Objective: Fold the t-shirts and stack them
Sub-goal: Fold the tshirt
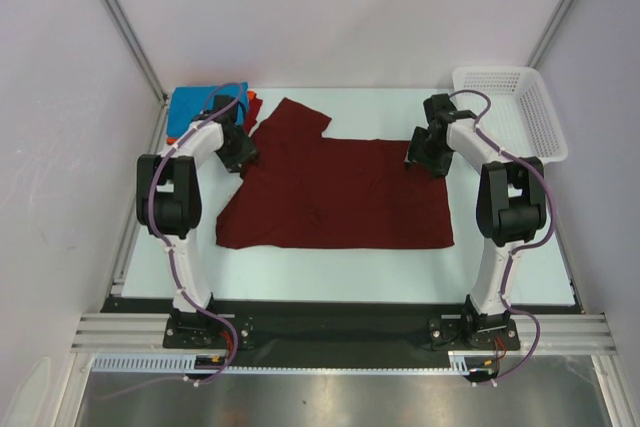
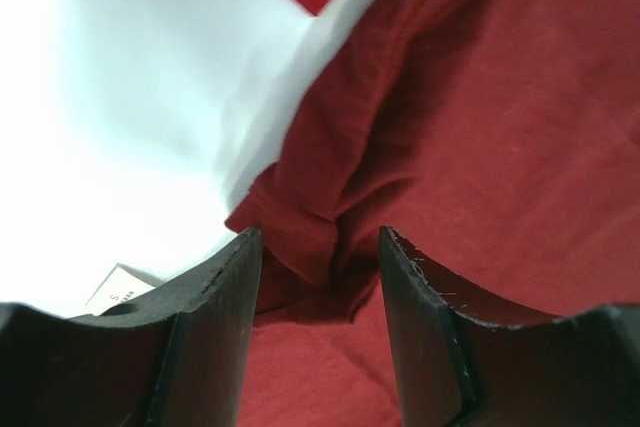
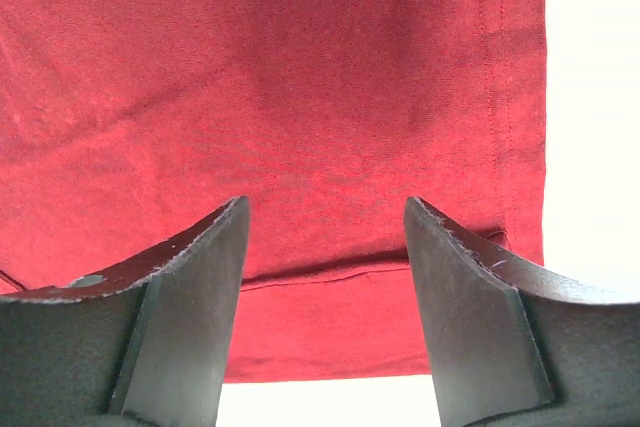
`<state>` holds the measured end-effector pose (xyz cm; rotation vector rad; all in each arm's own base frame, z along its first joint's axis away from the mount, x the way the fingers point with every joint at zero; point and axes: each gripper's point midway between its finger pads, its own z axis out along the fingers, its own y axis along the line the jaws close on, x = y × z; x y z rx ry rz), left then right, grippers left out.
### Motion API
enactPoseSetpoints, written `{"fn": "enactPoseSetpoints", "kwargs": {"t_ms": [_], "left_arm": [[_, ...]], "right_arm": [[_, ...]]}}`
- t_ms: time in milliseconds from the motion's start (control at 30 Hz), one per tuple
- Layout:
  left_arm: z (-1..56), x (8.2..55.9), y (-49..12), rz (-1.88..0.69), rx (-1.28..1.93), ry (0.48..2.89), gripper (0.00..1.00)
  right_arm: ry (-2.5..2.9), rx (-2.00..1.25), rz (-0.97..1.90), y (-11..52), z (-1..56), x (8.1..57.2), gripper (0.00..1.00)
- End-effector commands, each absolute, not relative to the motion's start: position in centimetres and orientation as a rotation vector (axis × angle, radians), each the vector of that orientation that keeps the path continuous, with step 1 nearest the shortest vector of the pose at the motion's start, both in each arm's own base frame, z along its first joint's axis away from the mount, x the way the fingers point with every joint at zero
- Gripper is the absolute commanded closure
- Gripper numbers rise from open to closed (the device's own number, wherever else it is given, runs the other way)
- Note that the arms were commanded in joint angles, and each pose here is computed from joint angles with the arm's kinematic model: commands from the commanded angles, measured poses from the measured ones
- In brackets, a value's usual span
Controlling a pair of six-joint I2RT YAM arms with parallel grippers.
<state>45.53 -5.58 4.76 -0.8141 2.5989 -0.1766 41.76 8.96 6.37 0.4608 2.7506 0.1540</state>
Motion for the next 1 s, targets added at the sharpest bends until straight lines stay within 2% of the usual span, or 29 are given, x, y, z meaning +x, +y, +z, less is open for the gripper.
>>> {"fn": "enactPoseSetpoints", "kwargs": {"t_ms": [0, 100, 167, 267, 300, 367, 467, 600, 800, 867, 967], "left_arm": [[4.9, 46.1, -4.6, -0.132, -0.899, 2.577, 0.44], [4.5, 46.2, -4.3, -0.125, -0.897, 2.584, 0.46], [4.4, 46.4, -4.2, -0.129, -0.885, 2.584, 0.53], [4.3, 46.7, -3.7, -0.137, -0.868, 2.581, 0.75], [4.4, 46.8, -3.6, -0.136, -0.858, 2.579, 0.85], [5.2, 47.3, -3.0, -0.123, -0.815, 2.558, 0.91], [6.7, 48.4, -2.2, -0.099, -0.685, 2.514, 0.95], [7.6, 49.3, -0.9, -0.062, -0.561, 2.494, 0.95], [7.6, 50.4, 1.0, -0.103, -0.468, 2.483, 0.93], [7.7, 50.7, 1.3, -0.13, -0.439, 2.486, 0.88], [7.4, 50.3, 2.2, -0.09, -0.466, 2.503, 0.87]], "right_arm": [[2.722, 0.439, 0.158, 9.3, 7.4, 42.7, 0.31], [2.727, 0.435, 0.161, 9.6, 7.2, 42.7, 0.32], [2.731, 0.432, 0.158, 9.7, 7.0, 42.7, 0.32], [2.749, 0.427, 0.146, 9.9, 6.4, 42.4, 0.32], [2.76, 0.426, 0.136, 10.0, 6.2, 42.1, 0.33], [2.792, 0.44, 0.126, 10.1, 5.3, 41.5, 0.37], [2.824, 0.472, 0.131, 10.3, 4.2, 40.5, 0.44], [2.819, 0.505, 0.144, 10.4, 3.5, 40.1, 0.47], [2.849, 0.501, 0.127, 10.2, 2.5, 39.5, 0.48], [2.856, 0.505, 0.124, 10.2, 2.3, 39.5, 0.49], [2.86, 0.504, 0.117, 10.2, 2.0, 39.6, 0.49]]}}
